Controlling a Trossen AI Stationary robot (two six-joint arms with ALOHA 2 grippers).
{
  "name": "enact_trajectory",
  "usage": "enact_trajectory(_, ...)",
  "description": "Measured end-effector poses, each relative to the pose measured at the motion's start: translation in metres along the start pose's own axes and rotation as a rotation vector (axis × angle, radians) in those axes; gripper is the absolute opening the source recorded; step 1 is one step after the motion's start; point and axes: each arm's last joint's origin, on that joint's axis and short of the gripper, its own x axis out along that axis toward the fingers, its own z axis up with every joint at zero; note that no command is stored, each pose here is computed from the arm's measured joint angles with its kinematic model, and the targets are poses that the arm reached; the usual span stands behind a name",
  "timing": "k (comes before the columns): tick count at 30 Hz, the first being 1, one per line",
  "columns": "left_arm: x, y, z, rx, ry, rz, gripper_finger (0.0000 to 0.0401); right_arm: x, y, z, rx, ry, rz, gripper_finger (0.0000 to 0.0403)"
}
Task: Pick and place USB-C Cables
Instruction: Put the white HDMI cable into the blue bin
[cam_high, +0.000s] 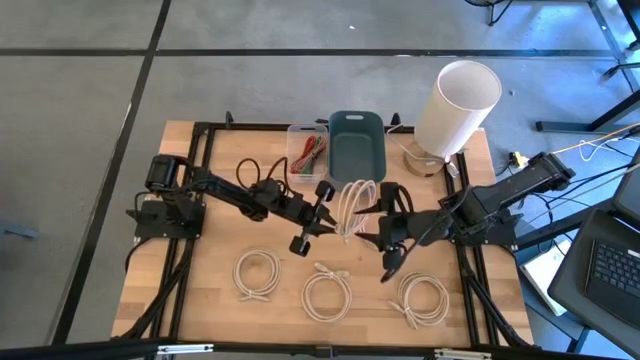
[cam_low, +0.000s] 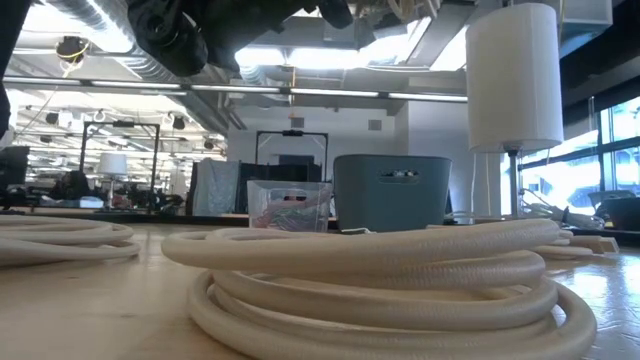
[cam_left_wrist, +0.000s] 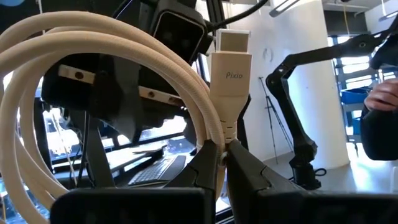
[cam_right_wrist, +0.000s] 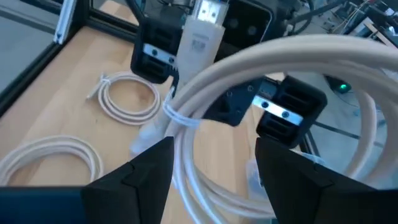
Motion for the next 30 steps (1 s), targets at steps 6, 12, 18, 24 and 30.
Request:
enact_trajectory(6,0.000,0.000,0.000,0.001,0.000,0.000,0.0010,0.015,0.000,0.002,0.025,-0.016,0.049,0.0228)
enact_trajectory(12,0.000,0.000,0.000,0.000,0.004,-0.003,0.0010,0.026,0.001,-0.001,0.042,0.014,0.050,0.0228)
enact_trajectory(18,0.000,0.000,0.000,0.000,0.004,-0.001,0.0010,0.027,0.000,-0.002,0.074,0.019,0.047,0.0228)
enact_trajectory(24,0.000,0.000,0.000,0.002,-0.003,-0.001,0.0010,0.027,0.000,0.000,0.092,0.004,0.049,0.0222)
enact_trajectory(30,0.000,0.000,0.001,0.003,-0.004,-0.003,0.0010,0.027,0.001,0.000,0.107,0.003,0.071,0.0132)
